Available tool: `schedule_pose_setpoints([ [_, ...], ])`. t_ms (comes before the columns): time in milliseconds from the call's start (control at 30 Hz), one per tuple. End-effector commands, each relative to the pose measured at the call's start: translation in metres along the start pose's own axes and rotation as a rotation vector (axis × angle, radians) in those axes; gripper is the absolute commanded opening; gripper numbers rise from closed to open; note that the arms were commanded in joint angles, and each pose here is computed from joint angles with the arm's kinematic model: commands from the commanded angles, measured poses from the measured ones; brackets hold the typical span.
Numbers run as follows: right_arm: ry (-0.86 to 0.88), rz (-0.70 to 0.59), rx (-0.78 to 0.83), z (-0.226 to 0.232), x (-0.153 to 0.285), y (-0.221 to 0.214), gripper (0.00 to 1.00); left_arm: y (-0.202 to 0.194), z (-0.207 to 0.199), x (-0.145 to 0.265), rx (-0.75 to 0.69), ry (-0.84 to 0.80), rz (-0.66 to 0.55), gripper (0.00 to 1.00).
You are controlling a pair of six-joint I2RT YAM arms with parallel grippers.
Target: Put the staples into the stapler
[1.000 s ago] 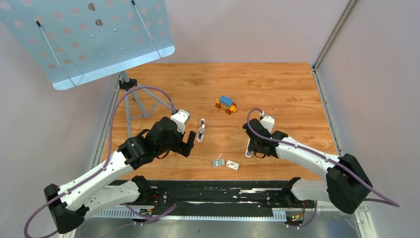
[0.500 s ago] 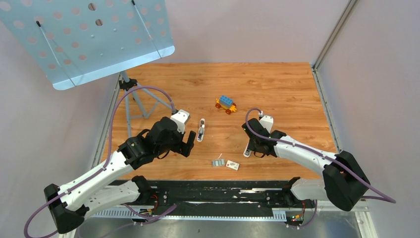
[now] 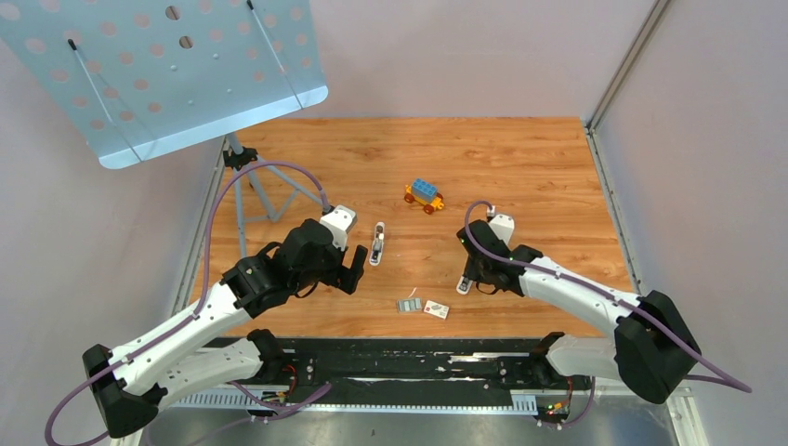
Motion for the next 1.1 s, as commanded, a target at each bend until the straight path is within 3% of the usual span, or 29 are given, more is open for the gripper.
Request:
schedule_pose_setpoints([
  [0,0.005,-0.001,-0.001,-0.002,0.002,0.003,0.28,-0.003,0.002,-0.002,-0.003,0.008,0.009,1.00],
  [533,-0.030,0.059,0.011,-0.007,-0.013,-0.016,0.28,-0.004,0.003,-0.002,-0.004,0.015,0.010,1.00],
  [933,0.000,0.014,0.046,-0.004,0.006,0.004,0.20,-0.005,0.004,-0.003,-0.006,0.019,0.014,1.00],
  [1067,-0.004,0.008,0.051,-0.006,0.011,0.005,0.33,-0.004,0.003,-0.003,-0.005,0.018,0.013,1.00],
])
Point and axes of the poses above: each gripper's point midway between its finger pads, its own x axis back along the fingers, its own z axis along the line the jaws close on, y = z × x, the point moved 4 cm from there along x, back along the fingers, and after that the axes turned 12 degrees about x, right-handed, at the moved point
